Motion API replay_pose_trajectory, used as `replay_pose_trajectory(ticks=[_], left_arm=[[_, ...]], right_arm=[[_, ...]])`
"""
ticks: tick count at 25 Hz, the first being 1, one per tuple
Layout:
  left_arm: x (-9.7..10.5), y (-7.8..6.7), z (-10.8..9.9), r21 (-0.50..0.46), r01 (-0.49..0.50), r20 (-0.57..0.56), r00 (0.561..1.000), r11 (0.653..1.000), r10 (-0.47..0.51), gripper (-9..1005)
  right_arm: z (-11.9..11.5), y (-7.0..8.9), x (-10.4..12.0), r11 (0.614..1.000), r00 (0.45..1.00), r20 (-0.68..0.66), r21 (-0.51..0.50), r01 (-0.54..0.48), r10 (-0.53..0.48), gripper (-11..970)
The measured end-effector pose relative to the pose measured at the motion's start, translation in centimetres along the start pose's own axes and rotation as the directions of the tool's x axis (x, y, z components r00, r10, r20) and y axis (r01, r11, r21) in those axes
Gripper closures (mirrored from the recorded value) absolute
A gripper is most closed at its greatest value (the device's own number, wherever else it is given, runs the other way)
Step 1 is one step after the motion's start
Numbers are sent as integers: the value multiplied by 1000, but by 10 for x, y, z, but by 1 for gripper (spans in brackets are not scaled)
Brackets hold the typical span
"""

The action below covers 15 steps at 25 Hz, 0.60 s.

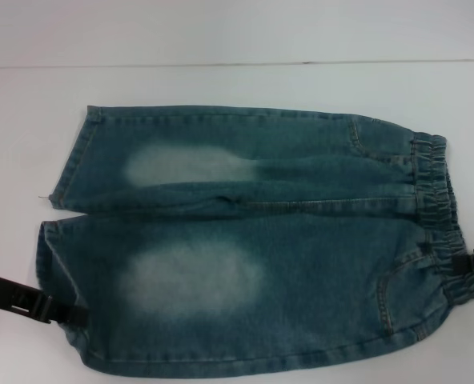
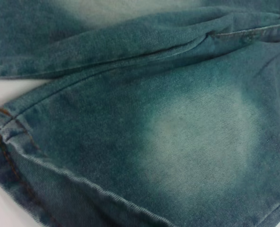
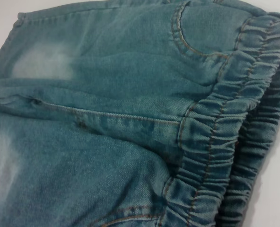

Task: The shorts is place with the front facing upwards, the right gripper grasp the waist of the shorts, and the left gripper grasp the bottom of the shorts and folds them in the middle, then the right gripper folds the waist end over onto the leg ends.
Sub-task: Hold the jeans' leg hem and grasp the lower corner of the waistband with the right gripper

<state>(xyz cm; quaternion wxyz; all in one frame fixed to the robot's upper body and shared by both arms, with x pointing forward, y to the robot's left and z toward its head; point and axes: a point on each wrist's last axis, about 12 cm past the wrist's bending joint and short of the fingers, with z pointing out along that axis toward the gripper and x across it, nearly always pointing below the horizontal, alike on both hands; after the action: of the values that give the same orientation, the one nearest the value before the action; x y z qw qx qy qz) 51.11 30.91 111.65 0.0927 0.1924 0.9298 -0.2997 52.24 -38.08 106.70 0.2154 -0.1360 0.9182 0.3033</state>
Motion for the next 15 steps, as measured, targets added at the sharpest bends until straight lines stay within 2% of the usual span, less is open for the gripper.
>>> replay_pose_trajectory(ticks=[7,10,12,15], left_arm=[[0,0,0,0,-2,0,1000,1000,2,930],[-1,0,0,1,-4,-2,1000,1000,4,930],[0,-1,0,3,-4,-4,1000,1000,4,930],[0,-1,-1,6,-4,-6,1000,1000,4,930]], right_arm=[[5,3,1,1000,1000,-12,-13,6,-7,210],[3,8,4,998,1000,-6,-58,-4,3,209],[-4,9,7,995,1000,19,-100,-12,14,209],[-18,4,8,994,997,69,-111,-22,30,208]])
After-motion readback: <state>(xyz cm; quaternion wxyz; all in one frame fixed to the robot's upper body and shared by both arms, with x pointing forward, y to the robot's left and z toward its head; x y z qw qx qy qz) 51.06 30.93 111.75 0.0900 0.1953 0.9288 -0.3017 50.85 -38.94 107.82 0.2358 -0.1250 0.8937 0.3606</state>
